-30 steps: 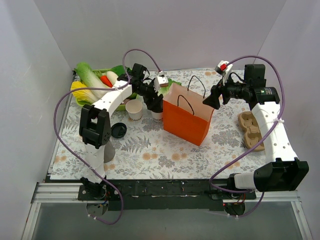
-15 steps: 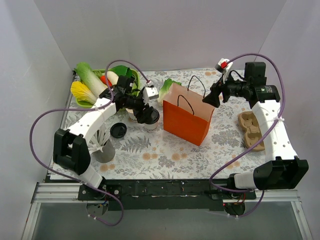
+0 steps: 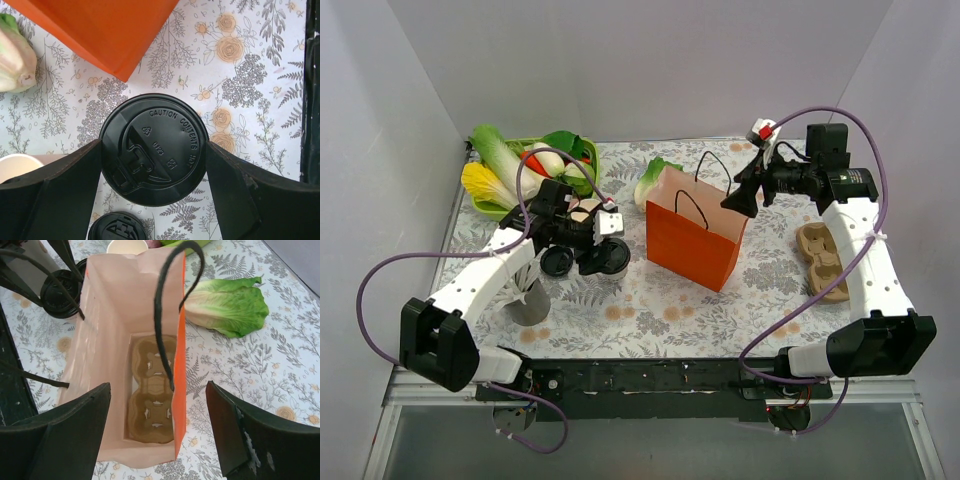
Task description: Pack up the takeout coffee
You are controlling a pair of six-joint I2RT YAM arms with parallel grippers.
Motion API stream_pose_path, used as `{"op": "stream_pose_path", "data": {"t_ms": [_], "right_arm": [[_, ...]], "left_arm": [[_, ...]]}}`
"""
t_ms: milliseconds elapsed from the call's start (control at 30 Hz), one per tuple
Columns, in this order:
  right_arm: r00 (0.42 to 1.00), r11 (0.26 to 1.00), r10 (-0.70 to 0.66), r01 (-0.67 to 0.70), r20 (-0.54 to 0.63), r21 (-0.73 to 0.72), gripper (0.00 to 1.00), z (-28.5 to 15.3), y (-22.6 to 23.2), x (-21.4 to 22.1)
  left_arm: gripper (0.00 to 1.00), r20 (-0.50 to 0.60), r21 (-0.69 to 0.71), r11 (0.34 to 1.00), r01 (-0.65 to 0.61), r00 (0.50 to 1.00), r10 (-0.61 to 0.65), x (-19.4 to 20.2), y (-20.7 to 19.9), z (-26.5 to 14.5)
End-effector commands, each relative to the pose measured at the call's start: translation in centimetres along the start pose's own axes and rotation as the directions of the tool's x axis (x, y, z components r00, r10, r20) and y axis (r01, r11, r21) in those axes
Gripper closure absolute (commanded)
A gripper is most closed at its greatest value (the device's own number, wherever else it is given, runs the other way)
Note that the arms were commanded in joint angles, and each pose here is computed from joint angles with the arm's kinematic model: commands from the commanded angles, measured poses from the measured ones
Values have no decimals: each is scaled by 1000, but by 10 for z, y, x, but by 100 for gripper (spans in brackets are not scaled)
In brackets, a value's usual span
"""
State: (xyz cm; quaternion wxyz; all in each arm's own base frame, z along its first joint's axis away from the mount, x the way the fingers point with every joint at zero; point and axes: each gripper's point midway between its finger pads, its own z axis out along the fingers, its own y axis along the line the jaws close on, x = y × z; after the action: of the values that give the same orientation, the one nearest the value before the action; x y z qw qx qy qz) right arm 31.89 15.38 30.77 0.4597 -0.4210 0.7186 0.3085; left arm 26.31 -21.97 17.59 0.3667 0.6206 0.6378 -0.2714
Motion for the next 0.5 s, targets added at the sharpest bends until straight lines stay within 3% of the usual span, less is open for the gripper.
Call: {"op": "stream_pose_path", "data": {"t_ms": [0, 200, 467], "right_arm": [[996, 994, -70, 74, 46, -80, 15, 1, 21, -18], [995, 990, -95, 97, 27, -101, 15, 13, 19, -17], [995, 993, -101, 99, -27, -66, 16, 28, -1, -10]], "left_arm": [[95, 38, 16, 991, -130, 991, 130, -7, -11, -6], [100, 35, 16, 994, -107, 994, 106, -7, -11, -5], [100, 38, -44, 999, -16, 999, 18, -17, 1, -10]]}}
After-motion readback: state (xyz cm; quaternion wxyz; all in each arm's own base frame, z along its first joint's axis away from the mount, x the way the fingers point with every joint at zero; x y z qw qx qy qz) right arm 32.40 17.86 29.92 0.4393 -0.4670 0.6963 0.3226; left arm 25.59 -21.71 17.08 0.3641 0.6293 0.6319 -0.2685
